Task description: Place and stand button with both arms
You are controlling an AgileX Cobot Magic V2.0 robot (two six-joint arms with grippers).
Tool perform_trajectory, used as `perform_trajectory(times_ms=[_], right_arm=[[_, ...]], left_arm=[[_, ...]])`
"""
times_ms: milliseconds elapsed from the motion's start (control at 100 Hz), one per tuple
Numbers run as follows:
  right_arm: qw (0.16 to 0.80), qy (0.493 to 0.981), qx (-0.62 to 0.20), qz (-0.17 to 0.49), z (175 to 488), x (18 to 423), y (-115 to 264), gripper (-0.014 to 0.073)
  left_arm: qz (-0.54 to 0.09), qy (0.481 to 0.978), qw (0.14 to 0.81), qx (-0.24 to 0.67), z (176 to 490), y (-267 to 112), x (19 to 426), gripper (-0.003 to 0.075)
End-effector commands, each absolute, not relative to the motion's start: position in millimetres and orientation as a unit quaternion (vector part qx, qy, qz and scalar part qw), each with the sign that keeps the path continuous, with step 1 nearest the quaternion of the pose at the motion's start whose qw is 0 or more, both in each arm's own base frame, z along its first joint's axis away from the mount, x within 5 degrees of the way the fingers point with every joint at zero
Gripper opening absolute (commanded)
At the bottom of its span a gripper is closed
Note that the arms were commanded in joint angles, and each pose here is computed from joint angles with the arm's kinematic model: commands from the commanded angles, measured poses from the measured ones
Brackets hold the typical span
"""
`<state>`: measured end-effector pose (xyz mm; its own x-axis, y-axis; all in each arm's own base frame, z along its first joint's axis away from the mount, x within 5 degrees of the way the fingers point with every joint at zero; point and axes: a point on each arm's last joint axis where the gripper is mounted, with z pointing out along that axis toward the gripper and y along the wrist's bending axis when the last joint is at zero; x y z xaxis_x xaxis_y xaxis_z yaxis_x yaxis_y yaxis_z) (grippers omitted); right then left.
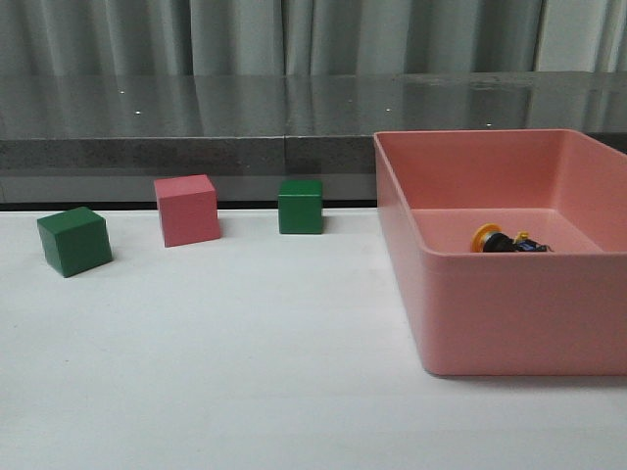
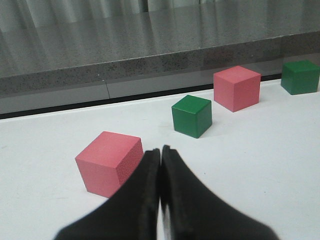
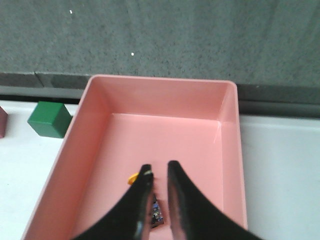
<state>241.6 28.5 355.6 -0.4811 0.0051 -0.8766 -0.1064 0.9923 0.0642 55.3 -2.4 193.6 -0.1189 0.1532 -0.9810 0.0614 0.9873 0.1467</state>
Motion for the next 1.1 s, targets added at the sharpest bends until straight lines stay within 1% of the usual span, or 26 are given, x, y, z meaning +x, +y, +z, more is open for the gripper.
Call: perform_trajectory(times_ms=[0, 20, 30, 70, 100, 130, 260, 360, 640, 880, 950, 1020, 1090], right_arm=[[0.530, 0.846, -0.033, 0.056, 364, 259, 31, 0.0365], [0.524, 0.849, -0.033, 0.056, 360, 264, 32, 0.0405], [0.521, 0.851, -0.033, 0.055, 358, 266, 32, 0.0442], [0.514, 0.855, -0.033, 0.055, 352, 273, 32, 0.0539], [0.507, 0.860, -0.036, 0.052, 346, 278, 33, 0.0585], [0.500, 0.864, -0.045, 0.048, 342, 282, 34, 0.0613], [0.460, 0.879, -0.124, 0.028, 325, 295, 50, 0.0565], [0.437, 0.885, -0.159, 0.029, 312, 307, 65, 0.0547], [0.367, 0.912, -0.181, 0.014, 263, 337, 72, 0.0545], [0.298, 0.935, -0.193, 0.011, 214, 352, 75, 0.0545], [0.287, 0.938, -0.196, 0.010, 204, 354, 75, 0.0543], [0.280, 0.940, -0.196, 0.010, 199, 355, 75, 0.0496], [0.278, 0.940, -0.196, 0.010, 198, 356, 75, 0.0369]], left_arm=[[0.029, 0.727, 0.683, 0.062, 187, -2, 55, -0.0020], [0.029, 0.727, 0.683, 0.062, 187, -2, 55, -0.0020], [0.029, 0.727, 0.683, 0.062, 187, -2, 55, -0.0020], [0.029, 0.727, 0.683, 0.062, 187, -2, 55, -0.0020], [0.029, 0.727, 0.683, 0.062, 187, -2, 55, -0.0020], [0.029, 0.727, 0.683, 0.062, 187, -2, 55, -0.0020], [0.029, 0.727, 0.683, 0.062, 187, -2, 55, -0.0020], [0.029, 0.727, 0.683, 0.062, 187, -2, 55, -0.0020], [0.029, 0.727, 0.683, 0.062, 187, -2, 55, -0.0020], [0.029, 0.727, 0.683, 0.062, 187, -2, 55, -0.0020], [0.029, 0.727, 0.683, 0.062, 187, -2, 55, -0.0020], [0.029, 0.727, 0.683, 0.062, 187, -2, 55, -0.0020], [0.029, 0.727, 0.683, 0.062, 187, -2, 55, -0.0020]])
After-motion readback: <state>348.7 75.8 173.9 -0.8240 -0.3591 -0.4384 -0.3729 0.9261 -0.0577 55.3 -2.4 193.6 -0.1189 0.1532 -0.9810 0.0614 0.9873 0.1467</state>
